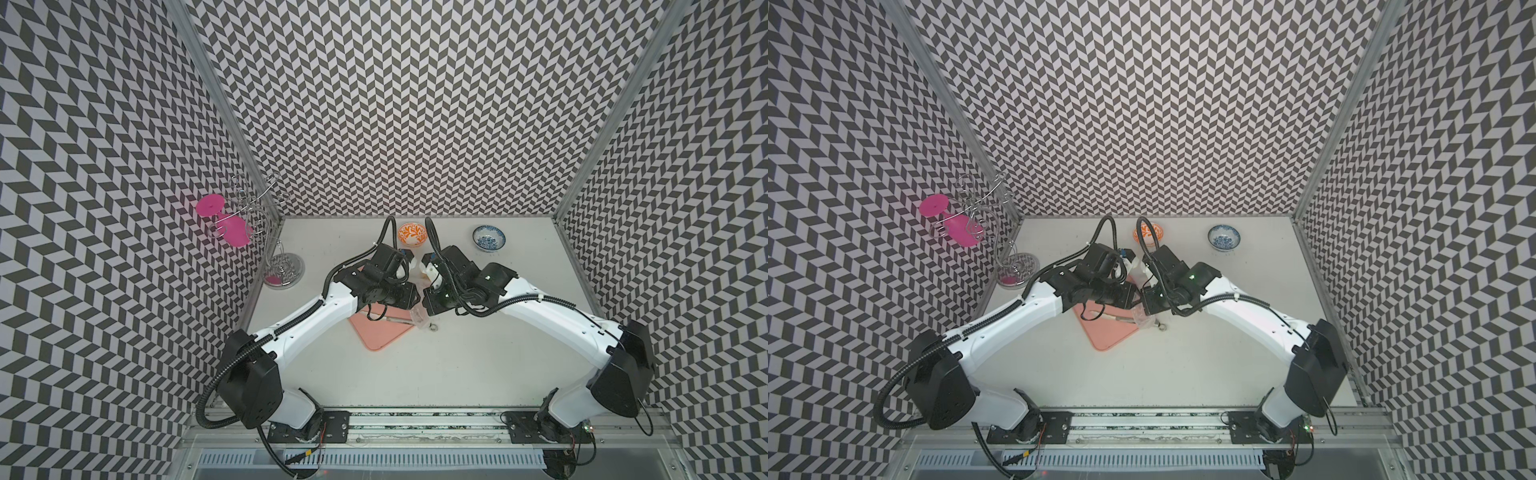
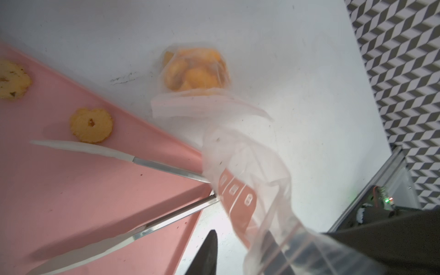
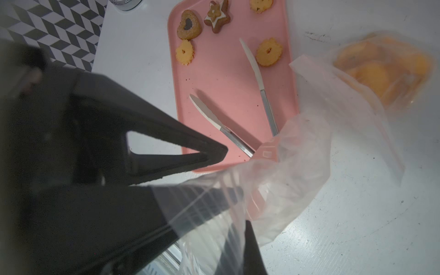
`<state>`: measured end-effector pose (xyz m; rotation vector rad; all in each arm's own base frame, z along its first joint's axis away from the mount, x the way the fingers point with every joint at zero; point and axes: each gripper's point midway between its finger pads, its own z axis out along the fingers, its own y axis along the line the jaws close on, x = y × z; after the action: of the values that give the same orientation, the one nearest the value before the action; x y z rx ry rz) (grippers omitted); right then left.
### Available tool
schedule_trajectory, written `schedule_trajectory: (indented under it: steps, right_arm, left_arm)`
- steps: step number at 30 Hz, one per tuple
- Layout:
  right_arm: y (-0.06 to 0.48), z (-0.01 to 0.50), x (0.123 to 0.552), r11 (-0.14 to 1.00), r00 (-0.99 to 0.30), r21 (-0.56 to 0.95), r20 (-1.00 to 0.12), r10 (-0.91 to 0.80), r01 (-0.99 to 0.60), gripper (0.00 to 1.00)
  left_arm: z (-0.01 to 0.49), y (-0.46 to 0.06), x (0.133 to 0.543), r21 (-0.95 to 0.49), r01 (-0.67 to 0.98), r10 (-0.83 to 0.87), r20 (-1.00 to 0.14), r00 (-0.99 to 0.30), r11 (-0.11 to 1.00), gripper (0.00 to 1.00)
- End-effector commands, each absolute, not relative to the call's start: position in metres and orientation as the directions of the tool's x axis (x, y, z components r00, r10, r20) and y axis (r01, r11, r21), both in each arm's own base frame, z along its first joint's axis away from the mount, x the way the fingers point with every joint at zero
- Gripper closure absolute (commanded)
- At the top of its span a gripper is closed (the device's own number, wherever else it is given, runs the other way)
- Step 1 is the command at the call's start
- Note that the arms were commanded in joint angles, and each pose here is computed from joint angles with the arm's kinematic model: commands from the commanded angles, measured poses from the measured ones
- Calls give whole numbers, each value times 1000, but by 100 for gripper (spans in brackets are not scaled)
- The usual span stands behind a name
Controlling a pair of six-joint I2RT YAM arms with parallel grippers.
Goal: Put the cookies into a resealable bag to prevent moisture
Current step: Open the ziploc bag at the center of the board.
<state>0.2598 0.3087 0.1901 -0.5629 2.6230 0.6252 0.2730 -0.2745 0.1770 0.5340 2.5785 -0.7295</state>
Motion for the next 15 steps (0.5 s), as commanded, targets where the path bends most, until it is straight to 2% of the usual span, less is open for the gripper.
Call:
schedule_trajectory:
  steps: [1, 4, 7, 11, 13, 15]
  right_arm:
    - [310, 198, 268, 830, -830, 314, -482, -279, -461, 100]
    - [314, 201, 267, 817, -832, 340, -485, -271, -465, 100]
    - [306, 194, 267, 837, -834, 302, -474, -283, -456, 100]
    - [296, 191, 273, 860, -828, 250, -480, -290, -446, 100]
    - [292, 184, 274, 867, -824, 217, -476, -308, -449, 100]
    - [292, 182, 277, 866, -817, 202, -481, -319, -457, 100]
  left_arm:
    - [173, -262, 260, -351, 483, 315, -438, -842, 802, 71]
    - [168, -258, 258, -341, 485, 328, -425, -844, 805, 75]
    - [174, -256, 257, -336, 485, 326, -431, -841, 808, 79]
    - [178, -248, 249, -330, 476, 330, -411, -850, 815, 90]
    - [181, -241, 245, -326, 464, 325, -398, -858, 824, 100]
    - [185, -229, 242, -318, 440, 308, -388, -869, 840, 100]
